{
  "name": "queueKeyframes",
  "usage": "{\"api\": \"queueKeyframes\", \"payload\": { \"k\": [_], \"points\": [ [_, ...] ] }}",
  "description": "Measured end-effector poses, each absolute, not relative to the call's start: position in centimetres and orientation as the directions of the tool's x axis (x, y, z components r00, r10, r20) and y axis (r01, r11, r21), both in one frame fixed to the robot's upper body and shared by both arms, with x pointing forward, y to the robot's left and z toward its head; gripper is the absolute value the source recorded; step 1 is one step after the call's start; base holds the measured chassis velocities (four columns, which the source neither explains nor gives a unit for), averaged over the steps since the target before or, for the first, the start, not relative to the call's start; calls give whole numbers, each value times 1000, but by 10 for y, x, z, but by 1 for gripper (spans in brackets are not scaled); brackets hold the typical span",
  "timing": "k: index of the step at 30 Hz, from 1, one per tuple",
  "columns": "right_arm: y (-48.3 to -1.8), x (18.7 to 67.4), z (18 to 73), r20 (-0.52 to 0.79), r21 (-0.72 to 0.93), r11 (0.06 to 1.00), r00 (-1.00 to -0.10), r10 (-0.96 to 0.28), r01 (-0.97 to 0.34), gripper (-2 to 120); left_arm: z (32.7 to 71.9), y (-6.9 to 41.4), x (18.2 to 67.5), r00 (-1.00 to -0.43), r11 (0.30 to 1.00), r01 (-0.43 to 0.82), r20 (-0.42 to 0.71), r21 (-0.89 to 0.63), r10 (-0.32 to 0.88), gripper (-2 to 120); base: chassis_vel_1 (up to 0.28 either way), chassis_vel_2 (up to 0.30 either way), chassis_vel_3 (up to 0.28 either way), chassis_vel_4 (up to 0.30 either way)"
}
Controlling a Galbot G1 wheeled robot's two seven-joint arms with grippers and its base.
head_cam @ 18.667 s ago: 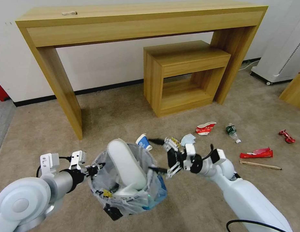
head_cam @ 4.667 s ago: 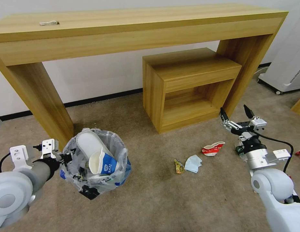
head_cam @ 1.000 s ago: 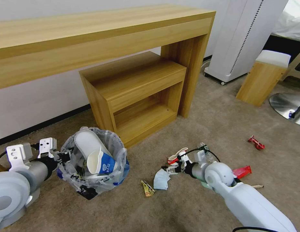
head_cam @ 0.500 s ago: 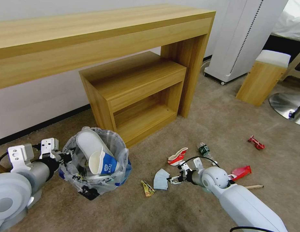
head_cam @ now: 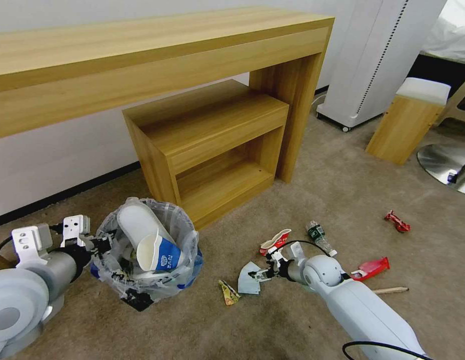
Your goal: Pick up the trash bin and place the garbage on the floor into it.
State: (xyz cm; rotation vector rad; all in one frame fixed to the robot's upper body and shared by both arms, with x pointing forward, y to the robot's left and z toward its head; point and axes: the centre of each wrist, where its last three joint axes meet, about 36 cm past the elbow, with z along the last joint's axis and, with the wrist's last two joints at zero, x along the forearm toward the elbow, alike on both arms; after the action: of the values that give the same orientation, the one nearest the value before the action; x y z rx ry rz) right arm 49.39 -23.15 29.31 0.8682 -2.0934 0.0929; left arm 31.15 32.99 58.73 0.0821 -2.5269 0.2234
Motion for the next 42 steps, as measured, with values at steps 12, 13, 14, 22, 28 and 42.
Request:
{"api": "queueKeyframes", "payload": {
  "k": [12,13,14,22,28,42],
  "points": [
    [-227,496,278,758,223,763,-384,-527,-607,89,585,333,315,-819,983,-113,573,-142,-11,1,0,0,0,0],
    [-228,497,277,759,222,764,-385,-526,-606,84,585,333,316,-819,983,-113,574,-142,-11,1,0,0,0,0],
    [-228,497,277,760,222,766,-386,-524,-604,80,585,333,316,-819,983,-112,574,-143,-11,1,0,0,0,0],
    [-232,497,272,763,211,772,-393,-514,-599,49,582,336,320,-818,983,-110,576,-145,-7,1,0,0,0,0],
    [-231,497,271,754,211,771,-401,-520,-601,31,581,337,321,-817,983,-110,577,-145,-7,1,0,0,0,0],
    [-236,494,270,756,197,776,-411,-509,-599,0,581,339,324,-817,984,-105,577,-145,-2,1,0,0,0,0]
  ]
}}
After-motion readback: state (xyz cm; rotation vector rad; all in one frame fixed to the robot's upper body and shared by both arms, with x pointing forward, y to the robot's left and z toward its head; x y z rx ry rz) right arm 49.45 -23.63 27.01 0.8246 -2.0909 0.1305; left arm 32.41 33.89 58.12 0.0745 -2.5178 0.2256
